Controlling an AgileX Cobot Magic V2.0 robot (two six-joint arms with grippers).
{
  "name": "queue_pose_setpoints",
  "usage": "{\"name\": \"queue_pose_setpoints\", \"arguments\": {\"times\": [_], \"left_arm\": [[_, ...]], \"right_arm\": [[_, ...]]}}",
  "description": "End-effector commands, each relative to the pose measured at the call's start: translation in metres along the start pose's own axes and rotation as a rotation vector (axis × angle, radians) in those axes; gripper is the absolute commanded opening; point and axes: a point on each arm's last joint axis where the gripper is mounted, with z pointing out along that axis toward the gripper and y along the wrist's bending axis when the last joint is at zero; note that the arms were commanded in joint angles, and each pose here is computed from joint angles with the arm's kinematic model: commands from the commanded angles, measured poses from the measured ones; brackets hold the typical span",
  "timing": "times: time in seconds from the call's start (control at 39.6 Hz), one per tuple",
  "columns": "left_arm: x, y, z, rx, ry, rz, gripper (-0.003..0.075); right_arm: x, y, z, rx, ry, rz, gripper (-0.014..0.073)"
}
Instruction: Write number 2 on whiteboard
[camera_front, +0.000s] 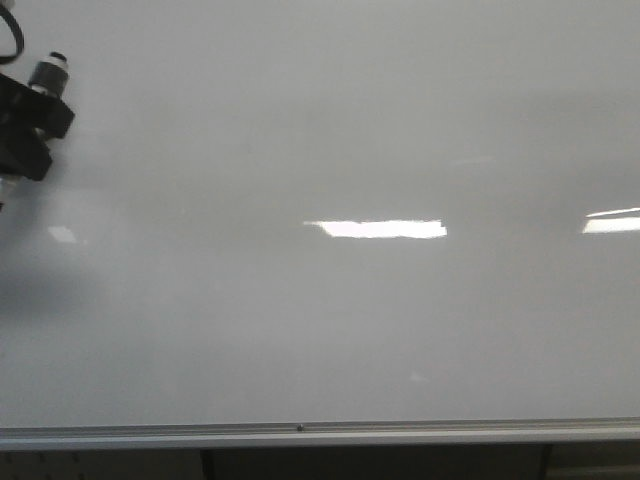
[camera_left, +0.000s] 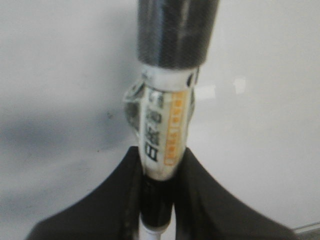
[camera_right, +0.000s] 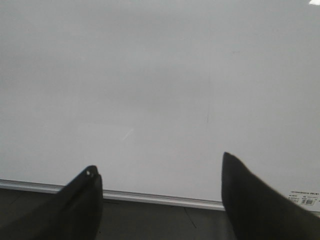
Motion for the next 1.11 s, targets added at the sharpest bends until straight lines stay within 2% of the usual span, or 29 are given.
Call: {"name": "queue_pose_setpoints", "arguments": {"times": [0.0,0.15,0.28,0.45,0.56,0.66,0.78,1.09], "left_arm": [[-0.019,-0.003,-0.041,0.006,-0.084,0.039,-0.0019],[-0.019,-0.003,-0.08,0.02,0.065,0.146,-0.0019],[-0.022,-0.007,-0.11,0.069,0.11,0.221,-0.0019],[-0.022,-0.03,-0.131,0.292,0.129,0.422,-0.0019],[-0.02,-0.053,-0.136,0.425,0.101,0.529,-0.0019],[-0.015,-0.075,-0.14,0.502,0.084,0.651,-0.0019],[-0.009,-0.101,-0.147,0.579,0.066,0.748,-0.0019],[0.004,-0.141,-0.162,0.694,0.011,0.882,-0.0019]], "right_arm": [[-0.015,-0.001,-0.003,0.006,-0.097,-0.008,0.0528],[-0.019,-0.001,-0.004,0.009,-0.149,-0.008,0.0528],[-0.02,-0.001,-0.004,0.008,-0.158,-0.005,0.0528],[-0.027,0.0,-0.006,-0.011,-0.132,0.017,0.0528],[-0.039,0.005,-0.008,-0.06,-0.054,0.017,0.0528],[-0.053,0.016,-0.007,-0.163,0.043,-0.127,0.0528],[-0.07,0.037,-0.004,-0.354,0.118,-0.291,0.0528],[-0.107,0.103,-0.005,-0.727,0.066,-0.752,0.0528]]}}
